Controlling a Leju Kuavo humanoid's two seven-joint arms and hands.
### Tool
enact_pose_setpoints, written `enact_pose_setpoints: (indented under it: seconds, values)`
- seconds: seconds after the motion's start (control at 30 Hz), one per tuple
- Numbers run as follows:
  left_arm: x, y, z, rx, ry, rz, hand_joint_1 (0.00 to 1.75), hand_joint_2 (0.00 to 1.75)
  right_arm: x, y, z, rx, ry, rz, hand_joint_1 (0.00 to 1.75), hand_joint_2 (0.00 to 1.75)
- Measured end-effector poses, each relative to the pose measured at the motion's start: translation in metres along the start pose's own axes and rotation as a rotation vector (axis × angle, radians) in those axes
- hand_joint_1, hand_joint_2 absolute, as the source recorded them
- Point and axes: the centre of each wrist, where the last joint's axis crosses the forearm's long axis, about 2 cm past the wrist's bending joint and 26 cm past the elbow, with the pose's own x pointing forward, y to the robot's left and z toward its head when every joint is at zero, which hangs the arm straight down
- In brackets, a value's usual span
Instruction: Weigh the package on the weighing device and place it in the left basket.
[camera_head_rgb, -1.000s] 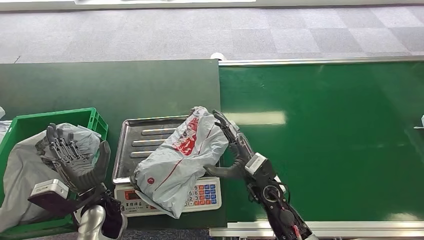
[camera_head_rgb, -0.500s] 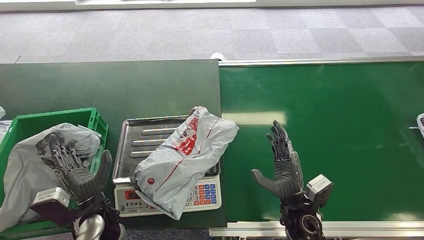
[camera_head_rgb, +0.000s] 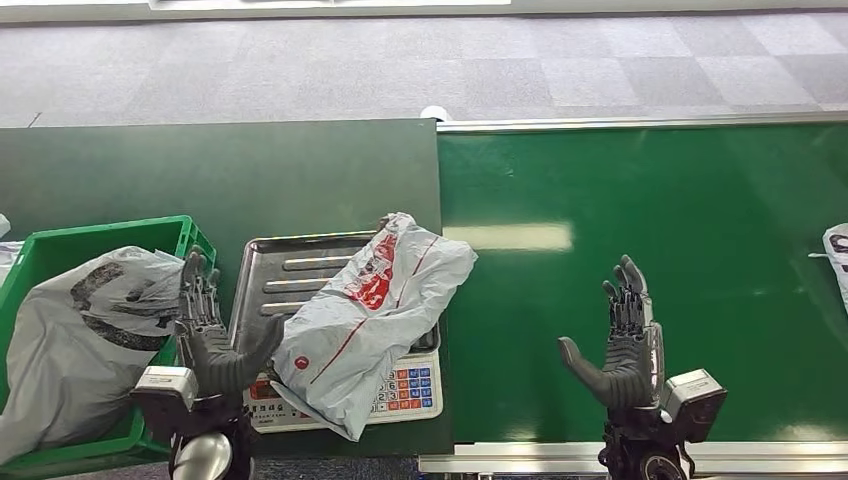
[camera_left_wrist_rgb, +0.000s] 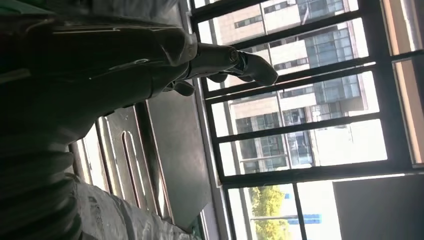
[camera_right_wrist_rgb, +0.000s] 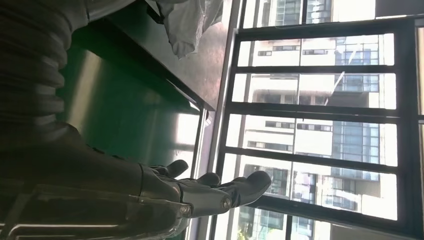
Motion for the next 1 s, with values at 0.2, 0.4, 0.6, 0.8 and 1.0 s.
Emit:
enact_pose_setpoints:
  seconds: [0.2, 0.4, 0.6, 0.8, 1.0]
  values:
    - [0.000, -0.012, 0.000, -0.223, -0.028, -0.082, 0.00, 1.75, 0.001, -0.003, -0.001, -0.008, 0.011, 0.033, 0.00, 1.75]
    - [-0.003, -0.024, 0.003, -0.395, -0.066, -0.213, 0.00, 1.75, 0.002, -0.003, -0.001, -0.006, 0.021, 0.030, 0.00, 1.75]
    - [-0.006, -0.031, 0.006, -0.486, -0.080, -0.269, 0.00, 1.75, 0.003, -0.005, 0.000, -0.007, 0.022, 0.033, 0.00, 1.75]
    - [-0.010, -0.034, 0.009, -0.583, -0.045, -0.319, 0.00, 1.75, 0.002, -0.007, 0.004, -0.002, 0.030, 0.034, 0.00, 1.75]
    - [-0.016, -0.037, 0.016, -0.708, -0.013, -0.398, 0.00, 1.75, 0.003, -0.007, 0.008, 0.006, 0.035, 0.037, 0.00, 1.75]
